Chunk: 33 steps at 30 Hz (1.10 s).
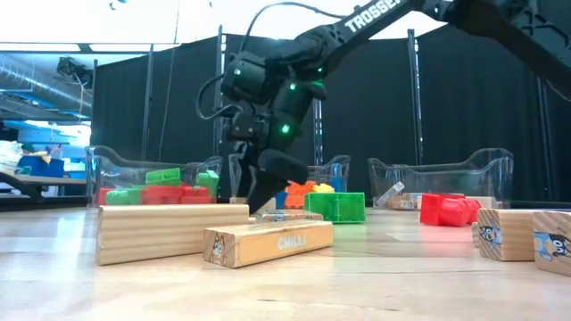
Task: Sort blocks by size
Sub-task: Put the brown wooden block into the right transparent bin
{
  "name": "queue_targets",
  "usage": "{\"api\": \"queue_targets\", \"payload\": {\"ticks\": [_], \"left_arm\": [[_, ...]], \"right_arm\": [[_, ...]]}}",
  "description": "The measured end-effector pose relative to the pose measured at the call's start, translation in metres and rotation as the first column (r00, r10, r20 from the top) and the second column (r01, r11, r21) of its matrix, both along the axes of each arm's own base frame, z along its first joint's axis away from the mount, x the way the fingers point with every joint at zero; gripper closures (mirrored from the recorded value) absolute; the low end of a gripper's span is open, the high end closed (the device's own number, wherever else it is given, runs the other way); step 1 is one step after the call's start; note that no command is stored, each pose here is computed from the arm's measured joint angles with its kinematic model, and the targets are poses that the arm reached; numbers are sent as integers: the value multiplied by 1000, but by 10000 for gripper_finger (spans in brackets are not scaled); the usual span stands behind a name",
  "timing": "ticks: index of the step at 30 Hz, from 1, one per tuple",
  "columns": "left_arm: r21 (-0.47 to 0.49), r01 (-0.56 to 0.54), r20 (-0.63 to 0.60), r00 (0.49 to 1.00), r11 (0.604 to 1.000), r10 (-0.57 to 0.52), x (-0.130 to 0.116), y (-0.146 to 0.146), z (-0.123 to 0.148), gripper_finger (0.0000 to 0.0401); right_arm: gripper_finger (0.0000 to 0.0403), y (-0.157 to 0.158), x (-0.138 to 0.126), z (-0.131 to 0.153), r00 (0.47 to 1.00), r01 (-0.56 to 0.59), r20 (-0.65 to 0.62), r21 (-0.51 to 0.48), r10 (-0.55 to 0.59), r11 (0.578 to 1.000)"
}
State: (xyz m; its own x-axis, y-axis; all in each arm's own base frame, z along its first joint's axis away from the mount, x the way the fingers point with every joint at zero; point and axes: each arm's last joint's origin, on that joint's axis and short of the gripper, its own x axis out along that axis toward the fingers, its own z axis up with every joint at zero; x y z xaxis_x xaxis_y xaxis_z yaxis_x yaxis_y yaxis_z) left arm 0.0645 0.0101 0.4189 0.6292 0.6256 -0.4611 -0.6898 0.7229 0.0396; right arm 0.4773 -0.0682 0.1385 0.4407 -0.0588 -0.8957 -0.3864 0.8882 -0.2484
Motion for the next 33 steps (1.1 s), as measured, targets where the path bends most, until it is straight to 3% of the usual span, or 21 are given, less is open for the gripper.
{"api": "queue_targets", "payload": {"ticks": [4,9,15,18,22,25,27,30,33], "left_arm": [[-2,-2,2,1000,1000,2,0,0,0,397],[0,-4,3,1000,1000,4,0,0,0,397],[3,-3,0,1000,1000,3,0,0,0,397],[3,-3,-3,1000,1000,3,0,0,0,397],[5,-3,-12,1000,1000,3,0,0,-1,397],[5,-2,-13,1000,1000,3,0,0,-1,397],[6,-2,-14,1000,1000,2,0,0,-1,397],[7,-1,-16,1000,1000,1,-1,0,-1,397],[10,0,-21,1000,1000,0,-1,0,-1,397]], "right_arm": [[184,1,-1,-3,999,19,-29,-29,-20,999],[339,3,-5,-1,996,57,-69,-27,-59,998],[328,8,-3,21,979,182,-85,-36,-185,983],[328,14,-6,71,973,230,8,-15,-230,973],[328,-2,-41,140,944,318,84,16,-318,948],[328,-33,-87,157,894,447,18,26,-447,894],[328,-49,-124,166,836,549,3,33,-549,835],[328,-65,-184,172,707,707,0,21,-708,707],[328,-72,-229,155,547,836,2,-46,-837,547]]}}
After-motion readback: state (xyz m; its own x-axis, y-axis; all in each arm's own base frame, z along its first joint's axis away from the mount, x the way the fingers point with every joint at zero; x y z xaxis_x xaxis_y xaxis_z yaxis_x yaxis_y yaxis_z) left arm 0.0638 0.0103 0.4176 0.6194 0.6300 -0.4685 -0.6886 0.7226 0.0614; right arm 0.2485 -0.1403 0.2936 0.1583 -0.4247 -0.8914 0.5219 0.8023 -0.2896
